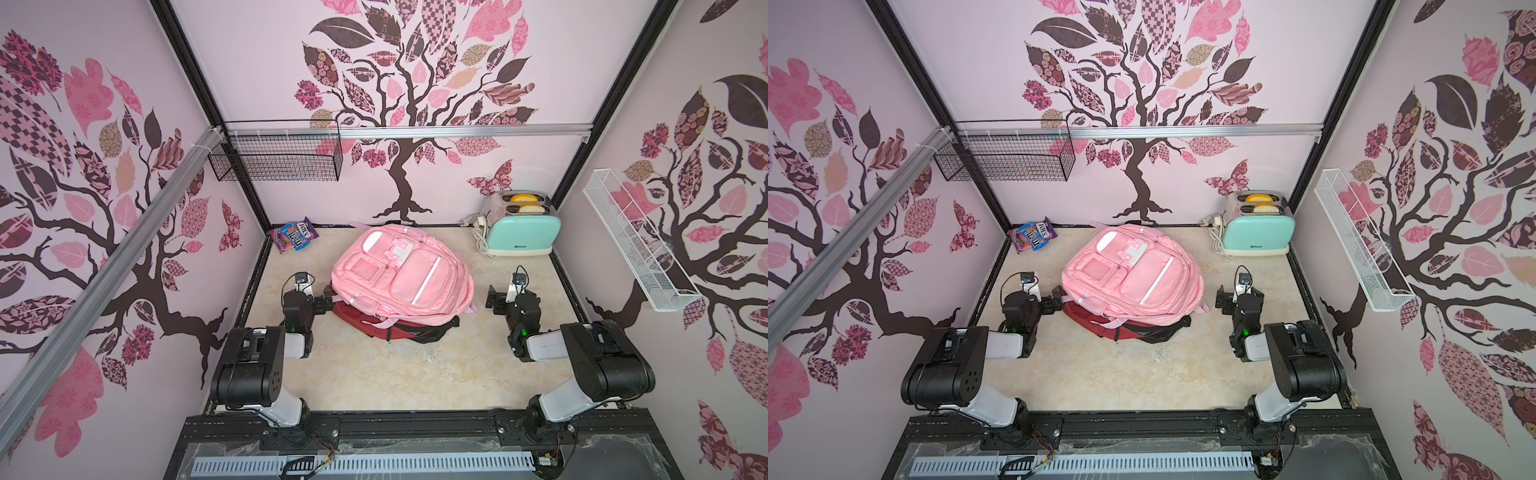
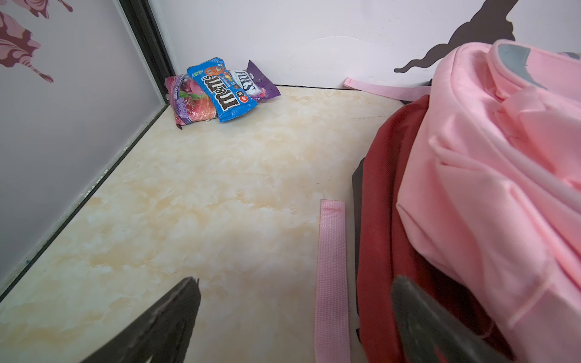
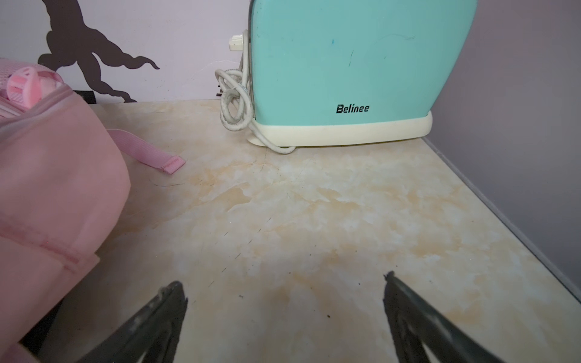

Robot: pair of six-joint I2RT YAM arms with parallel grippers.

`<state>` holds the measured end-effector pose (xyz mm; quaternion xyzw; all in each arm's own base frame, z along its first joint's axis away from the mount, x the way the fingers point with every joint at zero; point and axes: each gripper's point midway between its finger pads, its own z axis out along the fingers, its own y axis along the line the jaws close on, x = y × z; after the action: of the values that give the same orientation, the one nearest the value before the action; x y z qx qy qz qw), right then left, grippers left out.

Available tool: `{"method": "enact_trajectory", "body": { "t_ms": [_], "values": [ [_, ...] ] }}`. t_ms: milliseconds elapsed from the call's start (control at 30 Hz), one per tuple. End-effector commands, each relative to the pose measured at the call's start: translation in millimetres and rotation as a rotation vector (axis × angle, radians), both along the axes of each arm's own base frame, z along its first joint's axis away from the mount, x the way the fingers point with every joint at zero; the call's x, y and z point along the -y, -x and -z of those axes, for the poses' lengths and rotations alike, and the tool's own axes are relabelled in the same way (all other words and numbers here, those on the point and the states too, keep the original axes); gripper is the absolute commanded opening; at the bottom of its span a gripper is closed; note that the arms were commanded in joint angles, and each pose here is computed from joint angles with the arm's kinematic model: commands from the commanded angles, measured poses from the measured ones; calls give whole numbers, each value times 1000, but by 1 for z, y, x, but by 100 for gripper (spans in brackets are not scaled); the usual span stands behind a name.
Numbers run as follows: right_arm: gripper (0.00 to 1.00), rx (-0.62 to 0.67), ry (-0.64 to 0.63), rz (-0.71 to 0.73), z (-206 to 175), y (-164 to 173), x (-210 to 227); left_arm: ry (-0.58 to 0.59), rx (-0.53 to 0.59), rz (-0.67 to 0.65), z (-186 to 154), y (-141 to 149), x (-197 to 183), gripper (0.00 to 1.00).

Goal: Zip up the backpack
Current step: Reset both arms

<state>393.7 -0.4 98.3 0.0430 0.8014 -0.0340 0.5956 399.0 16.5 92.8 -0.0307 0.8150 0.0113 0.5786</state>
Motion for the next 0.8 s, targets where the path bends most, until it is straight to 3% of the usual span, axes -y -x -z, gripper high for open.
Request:
{"method": "enact_trajectory", "body": {
  "t_ms": [0, 767],
  "values": [
    [99, -27, -67, -10, -6, -14, 6, 0, 23, -16, -8, -3, -3, 98],
    [99, -18, -66, -8, -7, -13, 6, -2, 23, -16, -8, -3, -4, 98]
  ]
}}
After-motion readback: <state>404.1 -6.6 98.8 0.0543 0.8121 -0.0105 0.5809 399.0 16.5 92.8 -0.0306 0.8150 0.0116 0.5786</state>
